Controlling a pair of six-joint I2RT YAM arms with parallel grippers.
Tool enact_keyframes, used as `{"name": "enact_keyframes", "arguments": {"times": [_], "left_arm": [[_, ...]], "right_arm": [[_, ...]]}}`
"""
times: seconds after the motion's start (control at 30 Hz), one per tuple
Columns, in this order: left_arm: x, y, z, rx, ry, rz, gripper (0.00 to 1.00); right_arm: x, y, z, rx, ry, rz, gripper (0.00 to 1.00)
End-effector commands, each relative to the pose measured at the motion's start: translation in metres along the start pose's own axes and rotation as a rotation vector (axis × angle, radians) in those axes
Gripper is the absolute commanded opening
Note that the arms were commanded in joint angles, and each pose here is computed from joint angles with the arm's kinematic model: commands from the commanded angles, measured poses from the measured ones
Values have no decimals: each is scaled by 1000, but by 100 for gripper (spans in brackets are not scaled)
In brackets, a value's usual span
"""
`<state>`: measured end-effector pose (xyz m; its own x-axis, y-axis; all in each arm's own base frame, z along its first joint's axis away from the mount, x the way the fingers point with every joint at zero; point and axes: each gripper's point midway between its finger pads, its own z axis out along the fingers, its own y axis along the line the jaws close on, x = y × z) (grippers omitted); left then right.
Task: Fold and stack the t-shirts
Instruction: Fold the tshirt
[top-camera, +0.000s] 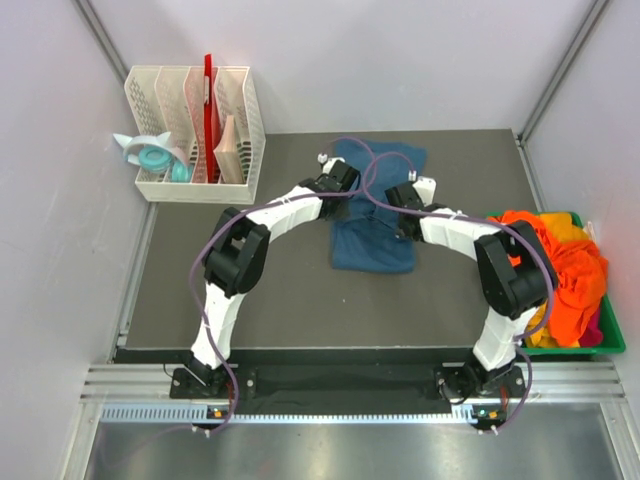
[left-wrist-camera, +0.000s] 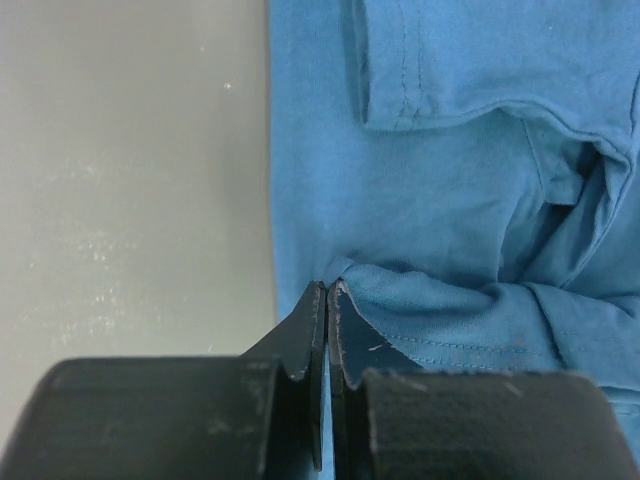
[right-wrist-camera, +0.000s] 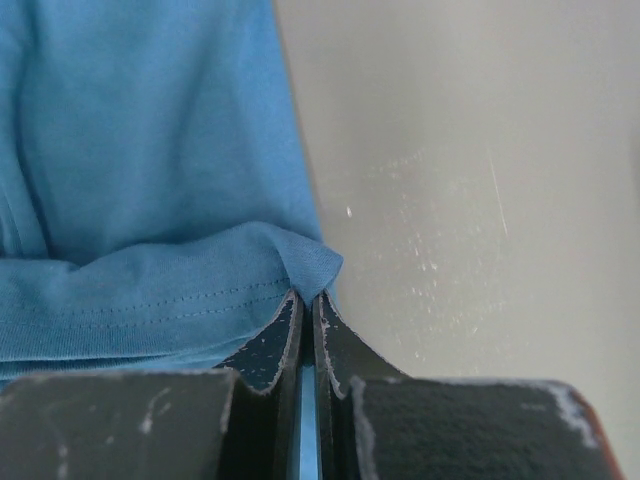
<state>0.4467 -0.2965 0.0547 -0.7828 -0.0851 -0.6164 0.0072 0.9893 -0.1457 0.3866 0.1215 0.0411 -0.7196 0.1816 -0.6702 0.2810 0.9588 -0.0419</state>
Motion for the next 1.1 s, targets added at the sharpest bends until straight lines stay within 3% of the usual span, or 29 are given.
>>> {"name": "enact_keyframes", "arguments": {"times": [0.0,0.2,0.27,0.3,0.33,0.4,0.43,0.47,0.53,0.63,0.83,0.97,1.07], "left_arm": [[-32,-1,-2,-6,-59,-9,0],[-51,2,-2,-17,-81,-41,0],[-56,5,1,-24,-80,-52,0],[-60,5,2,-24,-81,-57,0],[-62,5,3,-21,-82,-66,2],[-68,5,5,-9,-90,-81,14],[-70,4,6,-5,-92,-85,19],[-73,3,5,1,-98,-88,31],[-75,2,5,7,-105,-91,38],[-77,0,1,18,-109,-103,47],[-75,-1,-31,73,-132,-177,48],[-58,-11,-63,134,-154,-192,46],[-37,-18,-73,146,-145,-176,44]], "right_arm": [[-29,5,5,-1,-39,28,0],[-69,19,0,-23,-93,52,0],[-76,22,2,-27,-96,54,6],[-80,23,5,-29,-98,53,11],[-80,25,6,-35,-95,48,22],[-85,27,10,-36,-99,51,34],[-86,27,12,-38,-100,54,47],[-86,28,14,-40,-100,54,52],[-88,30,13,-56,-113,58,66],[-94,30,4,-79,-140,75,69],[-95,31,-49,-167,-217,101,66],[-71,55,-93,-279,-229,62,65],[-45,69,-96,-306,-193,24,62]]}}
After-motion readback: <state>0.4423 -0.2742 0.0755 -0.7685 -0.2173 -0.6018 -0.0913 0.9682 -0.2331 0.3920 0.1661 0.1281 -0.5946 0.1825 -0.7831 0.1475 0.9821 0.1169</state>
